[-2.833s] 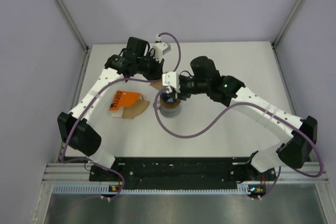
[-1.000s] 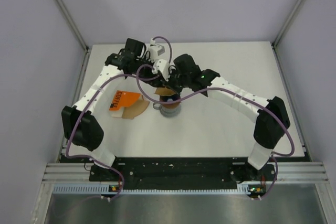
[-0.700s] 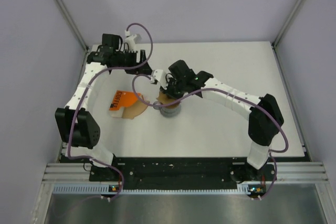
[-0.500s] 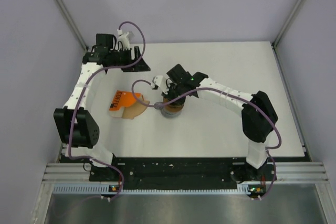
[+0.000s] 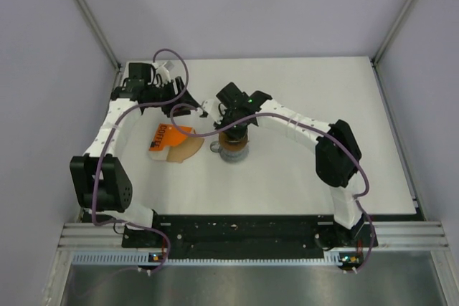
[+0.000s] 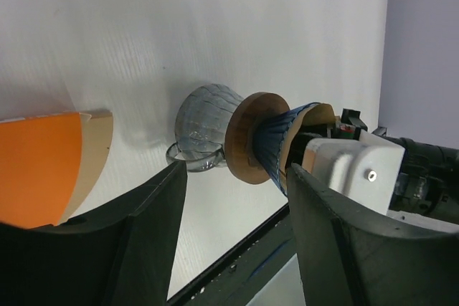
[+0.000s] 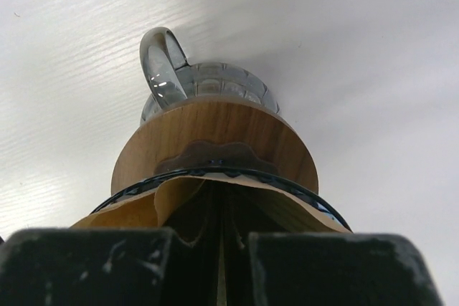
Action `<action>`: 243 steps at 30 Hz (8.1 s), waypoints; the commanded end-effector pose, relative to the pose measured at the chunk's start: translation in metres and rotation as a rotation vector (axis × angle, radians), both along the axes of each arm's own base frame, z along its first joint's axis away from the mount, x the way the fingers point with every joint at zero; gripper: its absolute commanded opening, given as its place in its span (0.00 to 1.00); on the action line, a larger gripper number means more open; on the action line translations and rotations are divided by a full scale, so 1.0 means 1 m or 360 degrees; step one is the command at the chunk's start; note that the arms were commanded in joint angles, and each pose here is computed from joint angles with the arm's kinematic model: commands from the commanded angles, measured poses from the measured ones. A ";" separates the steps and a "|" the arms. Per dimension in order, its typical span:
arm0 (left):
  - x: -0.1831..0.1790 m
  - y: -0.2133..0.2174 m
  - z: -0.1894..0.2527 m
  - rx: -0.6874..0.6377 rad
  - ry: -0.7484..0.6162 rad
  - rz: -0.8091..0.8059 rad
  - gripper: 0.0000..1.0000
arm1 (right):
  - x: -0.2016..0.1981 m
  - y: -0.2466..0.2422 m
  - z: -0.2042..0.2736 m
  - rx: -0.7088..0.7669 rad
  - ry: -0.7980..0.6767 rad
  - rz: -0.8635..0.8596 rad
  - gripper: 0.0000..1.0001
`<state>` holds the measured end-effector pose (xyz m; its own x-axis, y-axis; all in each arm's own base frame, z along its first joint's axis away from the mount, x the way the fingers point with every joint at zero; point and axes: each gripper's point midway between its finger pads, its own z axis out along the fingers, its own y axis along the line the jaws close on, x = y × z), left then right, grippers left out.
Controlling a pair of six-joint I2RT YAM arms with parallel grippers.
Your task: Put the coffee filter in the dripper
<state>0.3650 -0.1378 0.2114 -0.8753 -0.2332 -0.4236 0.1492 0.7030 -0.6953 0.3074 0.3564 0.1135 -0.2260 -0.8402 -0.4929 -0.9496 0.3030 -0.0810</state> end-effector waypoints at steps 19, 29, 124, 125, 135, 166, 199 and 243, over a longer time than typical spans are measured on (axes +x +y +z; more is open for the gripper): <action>-0.066 -0.047 -0.016 -0.0292 0.0208 -0.0027 0.56 | -0.010 -0.003 -0.043 -0.0186 0.0135 -0.0264 0.00; -0.066 -0.063 -0.021 -0.0408 0.0266 -0.0012 0.50 | -0.008 0.016 -0.015 -0.0034 0.0136 -0.0226 0.00; -0.044 -0.044 -0.004 -0.0233 0.0078 0.0031 0.65 | -0.004 0.009 0.004 0.0167 0.0110 -0.0311 0.00; -0.044 -0.045 -0.004 -0.0234 0.0075 0.0032 0.64 | -0.002 0.008 0.000 0.0159 0.0124 -0.0323 0.00; -0.053 -0.053 -0.022 -0.0188 0.0105 -0.0018 0.61 | 0.005 0.005 -0.024 0.0149 0.0239 -0.0435 0.00; -0.042 -0.058 -0.039 -0.0025 0.0081 -0.0034 0.54 | 0.010 0.018 0.094 0.0439 -0.0092 -0.0356 0.00; -0.040 -0.037 0.010 0.0033 -0.0106 -0.0038 0.78 | 0.033 -0.042 0.161 0.0585 -0.0264 -0.0593 0.00; 0.054 0.182 -0.062 0.0893 -0.0598 0.0850 0.85 | 0.073 -0.349 0.047 0.1168 -0.0650 -0.1886 0.95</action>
